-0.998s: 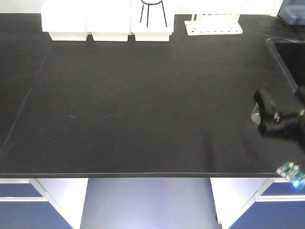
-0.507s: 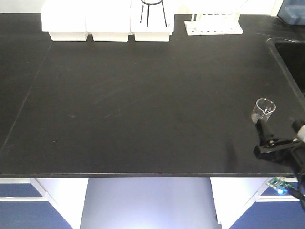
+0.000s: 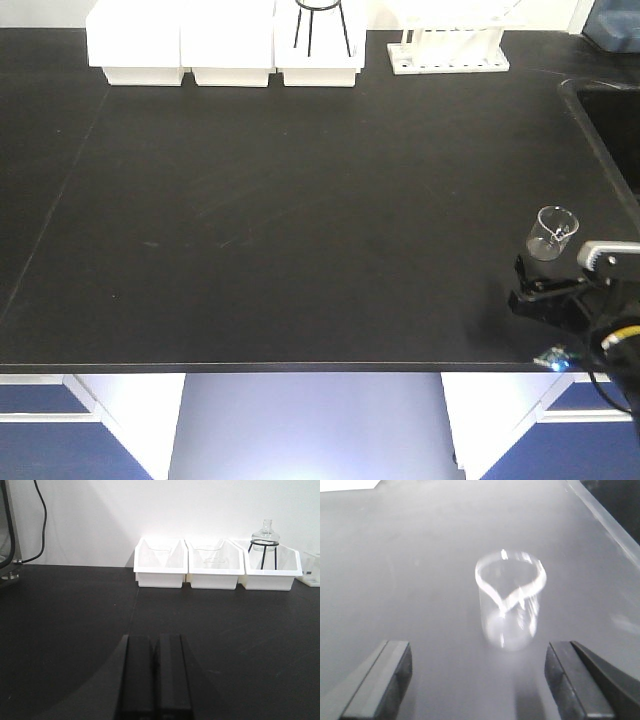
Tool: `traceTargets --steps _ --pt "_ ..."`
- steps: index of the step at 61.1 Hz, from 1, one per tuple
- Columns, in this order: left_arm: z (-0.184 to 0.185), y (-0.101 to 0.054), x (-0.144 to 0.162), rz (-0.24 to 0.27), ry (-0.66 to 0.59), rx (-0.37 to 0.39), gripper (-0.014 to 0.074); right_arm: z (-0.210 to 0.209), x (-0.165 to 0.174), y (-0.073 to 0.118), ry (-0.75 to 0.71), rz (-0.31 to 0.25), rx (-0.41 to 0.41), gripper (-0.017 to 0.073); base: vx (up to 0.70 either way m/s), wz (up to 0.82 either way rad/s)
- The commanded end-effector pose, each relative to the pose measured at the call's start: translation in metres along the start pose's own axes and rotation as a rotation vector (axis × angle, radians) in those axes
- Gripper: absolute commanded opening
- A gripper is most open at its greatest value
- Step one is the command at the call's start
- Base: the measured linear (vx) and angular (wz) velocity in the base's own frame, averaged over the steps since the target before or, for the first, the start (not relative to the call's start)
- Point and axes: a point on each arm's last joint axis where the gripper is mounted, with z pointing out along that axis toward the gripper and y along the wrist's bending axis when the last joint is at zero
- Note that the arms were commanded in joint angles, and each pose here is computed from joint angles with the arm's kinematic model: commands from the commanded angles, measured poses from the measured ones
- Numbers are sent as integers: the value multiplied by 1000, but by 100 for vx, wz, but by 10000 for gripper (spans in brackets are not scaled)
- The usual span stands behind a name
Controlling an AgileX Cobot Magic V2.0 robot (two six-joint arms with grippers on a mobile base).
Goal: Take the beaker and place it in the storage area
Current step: 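Reach the right gripper to the clear beaker and close around it, then lift the beaker with the right gripper and pull it back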
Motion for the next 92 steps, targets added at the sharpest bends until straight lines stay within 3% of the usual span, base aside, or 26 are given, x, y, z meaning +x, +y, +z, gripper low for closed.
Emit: traceTargets --steps 1,38,57,66,79,92 --pt "-1 -2 -1 -11 -77 29 -8 10 -27 1 -248 -7 -9 585 0 0" --pt "-1 -2 -1 -11 -77 29 -8 70 -18 -5 -231 -2 42 583 0 0" --pt "-1 -2 -1 -11 -77 29 -8 91 -16 -5 -241 -17 40 508 0 0" --pt "-1 -2 -1 -11 -77 29 -8 94 -20 -5 -256 -20 44 367 0 0" --pt "-1 -2 -1 -11 -77 29 -8 90 -21 -2 -256 -31 11 -15 0 0" --pt "-1 -2 -1 -11 -77 29 -8 62 -37 0 -216 -28 16 -4 0 0"
